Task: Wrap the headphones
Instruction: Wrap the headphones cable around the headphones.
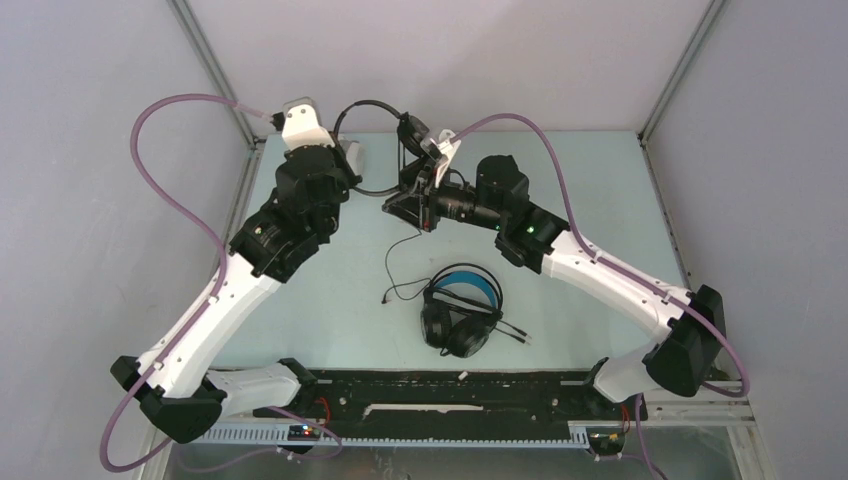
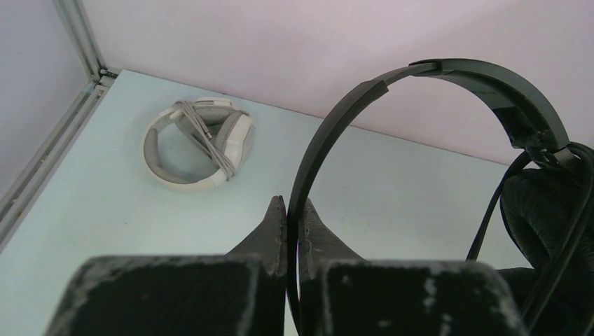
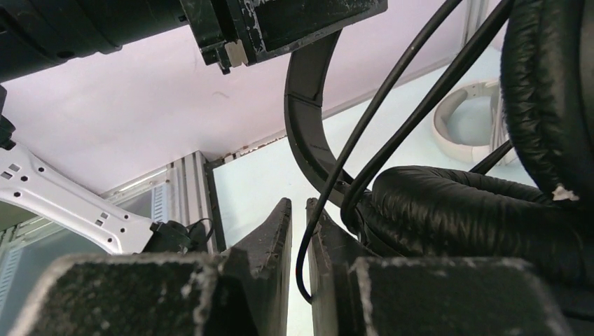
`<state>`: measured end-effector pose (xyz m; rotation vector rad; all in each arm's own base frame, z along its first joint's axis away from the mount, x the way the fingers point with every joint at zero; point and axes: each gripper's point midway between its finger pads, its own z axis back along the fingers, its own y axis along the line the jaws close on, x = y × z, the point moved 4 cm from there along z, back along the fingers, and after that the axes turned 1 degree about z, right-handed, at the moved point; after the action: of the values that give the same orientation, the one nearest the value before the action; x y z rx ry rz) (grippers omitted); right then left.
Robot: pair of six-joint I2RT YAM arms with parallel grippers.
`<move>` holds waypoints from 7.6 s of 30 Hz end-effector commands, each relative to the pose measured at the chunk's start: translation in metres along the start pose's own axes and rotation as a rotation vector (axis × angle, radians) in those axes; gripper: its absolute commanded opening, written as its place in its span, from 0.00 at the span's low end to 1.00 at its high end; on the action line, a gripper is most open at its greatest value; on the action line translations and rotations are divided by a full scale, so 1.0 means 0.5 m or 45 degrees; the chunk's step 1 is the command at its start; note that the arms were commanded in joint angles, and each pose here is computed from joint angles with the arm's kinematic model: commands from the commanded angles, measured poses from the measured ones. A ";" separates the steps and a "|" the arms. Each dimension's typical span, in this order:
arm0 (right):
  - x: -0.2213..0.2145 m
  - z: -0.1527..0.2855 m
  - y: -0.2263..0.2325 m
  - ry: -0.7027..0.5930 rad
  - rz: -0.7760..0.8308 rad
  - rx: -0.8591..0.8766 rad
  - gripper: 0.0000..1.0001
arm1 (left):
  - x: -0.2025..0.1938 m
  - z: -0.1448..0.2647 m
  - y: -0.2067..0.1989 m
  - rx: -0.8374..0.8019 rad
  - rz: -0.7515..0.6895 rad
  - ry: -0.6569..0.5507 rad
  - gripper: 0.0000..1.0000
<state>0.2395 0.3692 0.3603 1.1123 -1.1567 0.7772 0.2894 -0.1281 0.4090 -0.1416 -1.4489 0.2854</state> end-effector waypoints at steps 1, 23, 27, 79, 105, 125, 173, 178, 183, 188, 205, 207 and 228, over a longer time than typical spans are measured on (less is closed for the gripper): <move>0.018 0.013 -0.006 -0.064 0.081 -0.036 0.16 | 0.095 0.029 -0.026 -0.110 0.253 -0.121 0.00; 0.062 0.051 0.040 -0.210 -0.001 0.017 0.14 | 0.067 0.014 -0.051 -0.197 0.302 -0.093 0.00; 0.045 0.050 0.042 -0.158 -0.043 0.031 0.19 | 0.066 0.016 -0.060 -0.232 0.336 -0.080 0.00; 0.055 0.077 -0.001 -0.327 0.356 -0.156 0.35 | 0.100 0.074 -0.103 -0.536 0.720 -0.075 0.00; -0.011 0.106 0.024 -0.282 0.340 0.031 0.60 | 0.064 0.048 -0.070 -0.367 0.465 -0.022 0.00; -0.085 0.006 0.007 -0.412 0.336 0.136 0.59 | 0.091 0.066 -0.105 -0.498 0.539 0.011 0.00; -0.093 0.199 -0.082 -0.070 -0.066 0.116 0.00 | -0.040 0.097 -0.088 -1.139 -0.401 0.270 0.00; -0.116 0.234 -0.041 0.088 -0.262 0.256 0.00 | -0.096 0.105 -0.069 -1.285 -0.687 0.262 0.00; -0.135 0.268 -0.012 0.229 -0.455 0.334 0.00 | -0.140 0.113 -0.060 -1.447 -0.901 0.260 0.00; -0.111 0.283 0.008 0.249 -0.504 0.381 0.00 | -0.154 0.115 -0.059 -1.550 -1.036 0.288 0.00; -0.075 0.287 0.052 0.245 -0.604 0.510 0.04 | -0.121 0.040 -0.071 -1.336 -1.081 0.171 0.00; -0.076 0.286 0.061 0.252 -0.608 0.523 0.06 | -0.118 0.034 -0.065 -1.298 -1.101 0.160 0.00; -0.017 0.265 0.082 0.141 -0.703 0.582 0.02 | -0.131 0.020 -0.040 -1.214 -1.191 0.185 0.00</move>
<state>0.1597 0.2546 0.3339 1.5896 -0.4488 0.6112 0.2726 -0.1745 0.3403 -0.2934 -1.2024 -1.1680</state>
